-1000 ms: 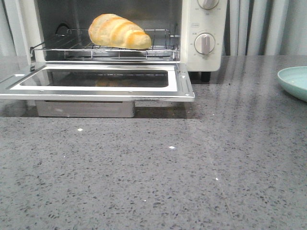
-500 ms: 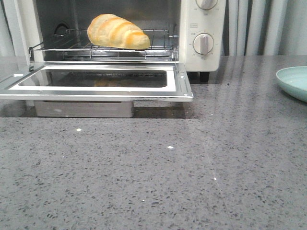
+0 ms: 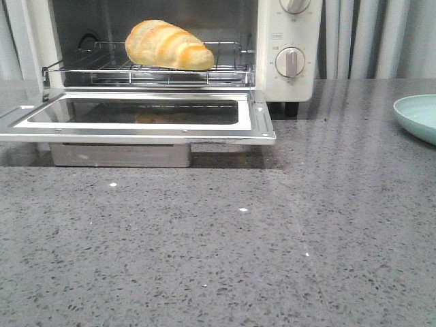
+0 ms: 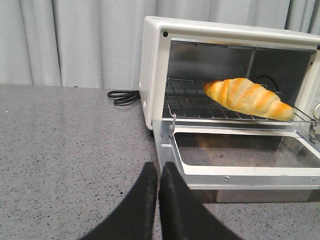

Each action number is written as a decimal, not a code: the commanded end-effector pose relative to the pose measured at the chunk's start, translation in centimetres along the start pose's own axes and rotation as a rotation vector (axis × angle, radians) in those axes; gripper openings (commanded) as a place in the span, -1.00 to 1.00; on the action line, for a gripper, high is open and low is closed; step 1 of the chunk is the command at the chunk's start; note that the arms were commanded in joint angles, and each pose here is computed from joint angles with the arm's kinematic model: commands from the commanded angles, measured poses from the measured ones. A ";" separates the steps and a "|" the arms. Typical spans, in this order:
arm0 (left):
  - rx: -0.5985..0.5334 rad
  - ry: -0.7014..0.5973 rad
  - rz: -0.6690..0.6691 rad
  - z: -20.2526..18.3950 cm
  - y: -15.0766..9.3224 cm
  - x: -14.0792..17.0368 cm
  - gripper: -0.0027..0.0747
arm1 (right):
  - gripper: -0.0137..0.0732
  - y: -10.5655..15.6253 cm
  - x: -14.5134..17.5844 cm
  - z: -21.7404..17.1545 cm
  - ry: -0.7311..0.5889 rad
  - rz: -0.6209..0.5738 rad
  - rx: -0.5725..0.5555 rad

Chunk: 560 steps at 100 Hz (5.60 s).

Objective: Put bread in oven

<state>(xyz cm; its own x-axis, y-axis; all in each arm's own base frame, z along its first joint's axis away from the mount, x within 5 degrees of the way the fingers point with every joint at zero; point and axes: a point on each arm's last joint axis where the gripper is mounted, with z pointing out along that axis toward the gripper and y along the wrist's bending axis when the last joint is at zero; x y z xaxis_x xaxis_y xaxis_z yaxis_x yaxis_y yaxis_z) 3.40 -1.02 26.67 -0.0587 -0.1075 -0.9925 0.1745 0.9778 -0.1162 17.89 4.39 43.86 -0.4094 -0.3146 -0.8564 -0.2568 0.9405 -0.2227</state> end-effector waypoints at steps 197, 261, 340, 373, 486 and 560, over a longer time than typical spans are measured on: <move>0.005 -0.128 -0.017 -0.8 -0.1 -1.5 -0.99 | -0.80 3.6 26.0 -1.1 -0.433 0.297 0.310; 0.005 -0.128 -0.017 -0.8 -0.1 -1.5 -0.99 | -0.80 4.4 28.1 0.5 -0.342 0.304 0.225; 0.005 -0.128 -0.017 -0.8 -0.1 -1.5 -0.99 | -0.80 4.5 29.4 0.7 -0.210 0.308 0.258; 0.005 -0.128 -0.017 -0.8 -0.1 -1.5 -0.99 | -0.80 4.5 29.4 0.7 -0.210 0.308 0.258; -0.062 -0.076 0.129 0.9 0.9 2.2 -0.99 | -0.80 4.5 29.3 0.7 -0.211 0.308 0.258; -0.086 0.135 0.144 2.2 1.8 8.2 -0.99 | -0.80 4.5 29.3 0.7 -0.211 0.308 0.258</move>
<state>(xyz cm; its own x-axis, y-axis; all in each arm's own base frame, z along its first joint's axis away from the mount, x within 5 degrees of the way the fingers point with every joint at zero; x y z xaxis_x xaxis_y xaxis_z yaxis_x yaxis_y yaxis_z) 5.34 -0.52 18.32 -0.2327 0.0592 -0.9707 0.1109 0.9933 0.0340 5.29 -0.42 17.95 -0.2501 0.0064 -0.9682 0.0781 0.9969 -0.0136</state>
